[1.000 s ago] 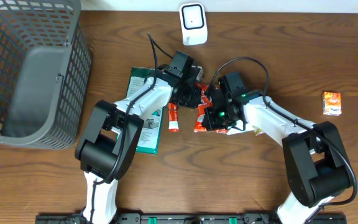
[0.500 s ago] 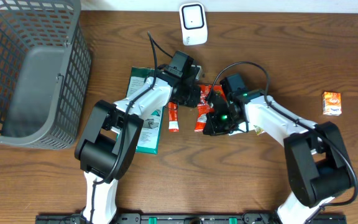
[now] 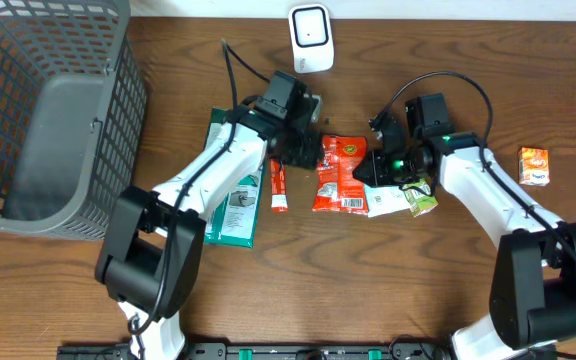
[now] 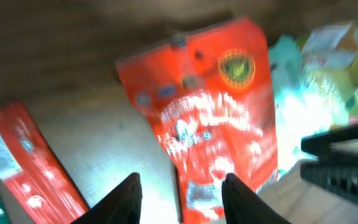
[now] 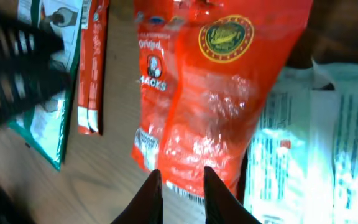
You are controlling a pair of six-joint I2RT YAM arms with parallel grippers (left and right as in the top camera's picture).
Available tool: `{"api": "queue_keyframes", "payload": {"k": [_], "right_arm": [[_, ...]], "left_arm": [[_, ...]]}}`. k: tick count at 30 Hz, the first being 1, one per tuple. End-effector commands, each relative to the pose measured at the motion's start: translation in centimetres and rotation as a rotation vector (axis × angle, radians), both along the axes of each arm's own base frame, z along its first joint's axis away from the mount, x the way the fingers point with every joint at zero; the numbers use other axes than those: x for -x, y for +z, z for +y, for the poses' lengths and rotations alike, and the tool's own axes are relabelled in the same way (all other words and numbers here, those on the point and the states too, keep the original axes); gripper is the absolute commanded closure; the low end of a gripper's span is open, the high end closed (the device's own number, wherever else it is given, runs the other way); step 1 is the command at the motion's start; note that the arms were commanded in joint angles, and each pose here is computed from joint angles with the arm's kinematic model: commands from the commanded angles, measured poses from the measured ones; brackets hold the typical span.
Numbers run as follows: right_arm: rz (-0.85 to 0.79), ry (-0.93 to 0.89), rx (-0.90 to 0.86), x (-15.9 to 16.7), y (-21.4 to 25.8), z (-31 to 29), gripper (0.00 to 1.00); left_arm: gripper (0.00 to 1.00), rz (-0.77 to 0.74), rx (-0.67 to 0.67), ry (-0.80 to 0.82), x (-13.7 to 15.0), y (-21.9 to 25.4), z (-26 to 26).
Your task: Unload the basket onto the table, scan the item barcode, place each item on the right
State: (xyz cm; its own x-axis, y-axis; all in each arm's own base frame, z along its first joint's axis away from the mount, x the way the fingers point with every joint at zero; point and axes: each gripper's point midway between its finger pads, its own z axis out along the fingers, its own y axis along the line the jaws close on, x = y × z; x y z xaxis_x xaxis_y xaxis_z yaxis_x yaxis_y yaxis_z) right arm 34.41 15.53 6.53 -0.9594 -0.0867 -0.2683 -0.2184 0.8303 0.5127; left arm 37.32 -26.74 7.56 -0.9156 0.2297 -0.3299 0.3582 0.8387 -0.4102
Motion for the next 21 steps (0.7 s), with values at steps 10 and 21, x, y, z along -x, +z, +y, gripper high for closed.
{"api": "queue_keyframes", "payload": {"k": [10,21], "right_arm": [[0.061,0.003,0.026,-0.5,-3.9,-0.4,0.65],[0.068,0.013,0.020,-0.3,-4.1,-0.3,0.58]], "left_arm": [[0.57,0.063,-0.064,-0.048,3.3,-3.6,-0.7],[0.57,0.114,-0.129,-0.017,3.1,-8.9,0.0]]}}
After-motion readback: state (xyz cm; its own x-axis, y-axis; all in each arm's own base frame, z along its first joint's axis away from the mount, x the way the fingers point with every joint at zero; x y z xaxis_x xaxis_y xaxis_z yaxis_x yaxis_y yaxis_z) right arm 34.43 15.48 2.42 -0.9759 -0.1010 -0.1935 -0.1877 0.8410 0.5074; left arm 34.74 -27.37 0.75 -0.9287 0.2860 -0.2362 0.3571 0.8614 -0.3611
